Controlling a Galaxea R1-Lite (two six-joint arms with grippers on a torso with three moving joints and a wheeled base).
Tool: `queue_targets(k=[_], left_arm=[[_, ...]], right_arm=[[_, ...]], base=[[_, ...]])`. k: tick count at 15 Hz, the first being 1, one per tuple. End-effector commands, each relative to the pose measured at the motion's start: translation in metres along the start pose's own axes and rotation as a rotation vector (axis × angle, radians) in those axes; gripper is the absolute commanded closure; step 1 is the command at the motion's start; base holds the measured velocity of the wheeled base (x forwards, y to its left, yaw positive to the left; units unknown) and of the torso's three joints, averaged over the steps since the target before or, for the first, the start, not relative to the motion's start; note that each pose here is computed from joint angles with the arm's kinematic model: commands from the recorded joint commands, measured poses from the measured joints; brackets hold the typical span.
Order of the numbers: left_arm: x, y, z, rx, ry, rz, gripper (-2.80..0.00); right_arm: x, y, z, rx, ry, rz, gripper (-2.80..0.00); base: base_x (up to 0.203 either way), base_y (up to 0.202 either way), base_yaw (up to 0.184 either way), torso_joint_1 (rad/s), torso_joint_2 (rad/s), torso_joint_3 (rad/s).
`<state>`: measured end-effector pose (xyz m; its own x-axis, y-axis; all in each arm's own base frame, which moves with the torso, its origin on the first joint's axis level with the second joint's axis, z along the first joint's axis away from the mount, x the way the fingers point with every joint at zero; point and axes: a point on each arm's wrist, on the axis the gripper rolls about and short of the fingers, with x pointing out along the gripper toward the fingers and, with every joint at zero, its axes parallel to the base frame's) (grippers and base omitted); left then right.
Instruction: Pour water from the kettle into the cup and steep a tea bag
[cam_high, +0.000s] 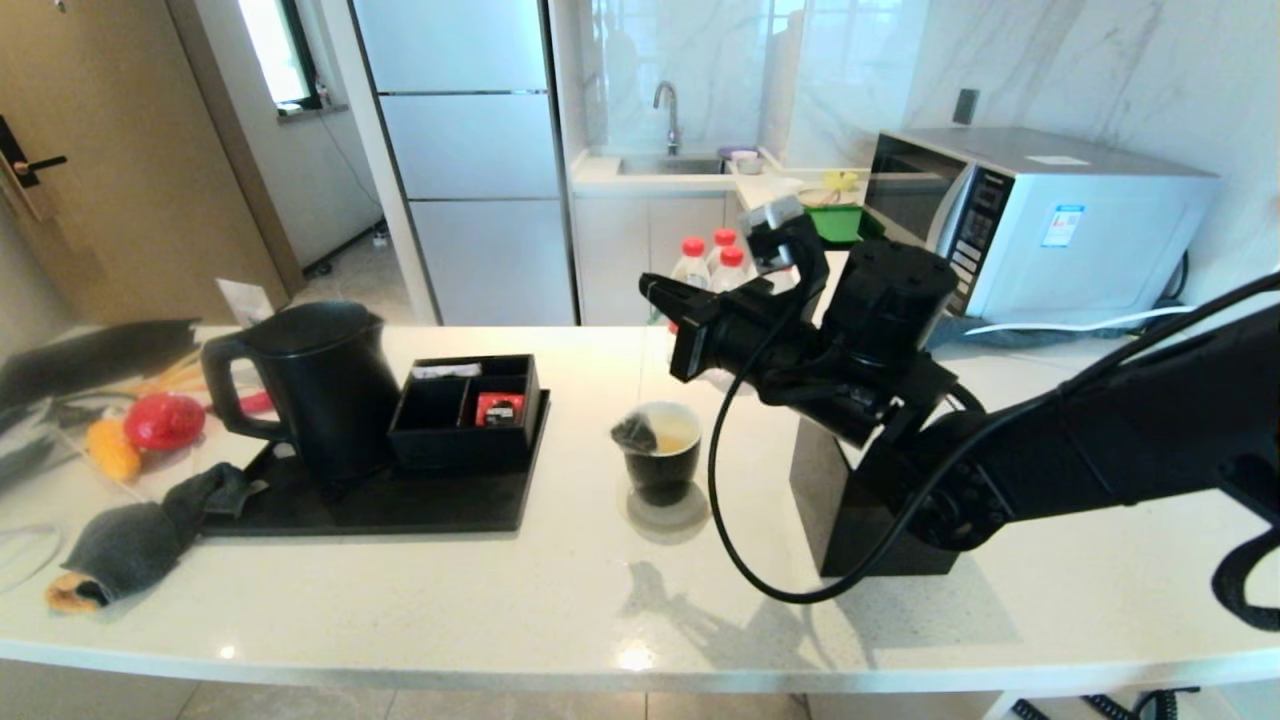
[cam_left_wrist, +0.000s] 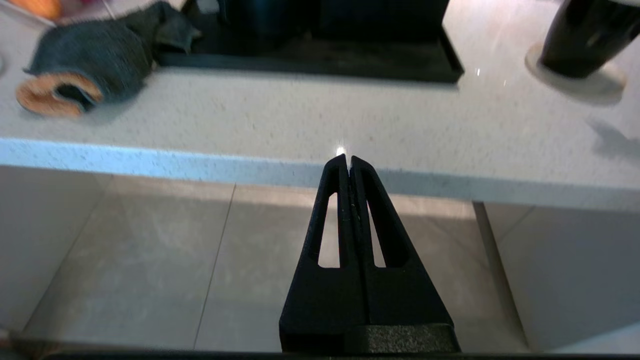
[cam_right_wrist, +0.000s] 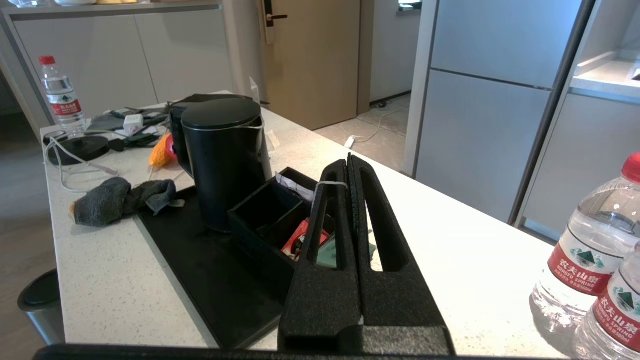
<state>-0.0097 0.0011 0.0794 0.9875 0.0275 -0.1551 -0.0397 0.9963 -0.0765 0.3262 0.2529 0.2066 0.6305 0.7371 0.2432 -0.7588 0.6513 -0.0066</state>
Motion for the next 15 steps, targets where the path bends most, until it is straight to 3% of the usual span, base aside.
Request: queue_targets(k=[1,3,15], left_arm=[[-0.008,0.000,-0.003,-0.007,-0.102,-0.001,0.00],[-0.011,0.001,-0.004,-0.010,-0.151,-0.002,0.00],[-0.012,0.001,-0.005,-0.008,-0.161,-0.001,0.00]], right_arm=[[0.001,0.000,-0.002,0.001,0.000,0.002,0.00],[0.002,-0.002,-0.006,0.000,-0.001,0.000,0.00],[0.014,-0.022,-0.017,-0.008,-0.012,-0.036,0.00]], base=[[0.000,0.000,0.000,0.000,0.00,0.000],[0.000,0.000,0.000,0.000,0.00,0.000],[0.000,0.000,0.000,0.000,0.00,0.000]])
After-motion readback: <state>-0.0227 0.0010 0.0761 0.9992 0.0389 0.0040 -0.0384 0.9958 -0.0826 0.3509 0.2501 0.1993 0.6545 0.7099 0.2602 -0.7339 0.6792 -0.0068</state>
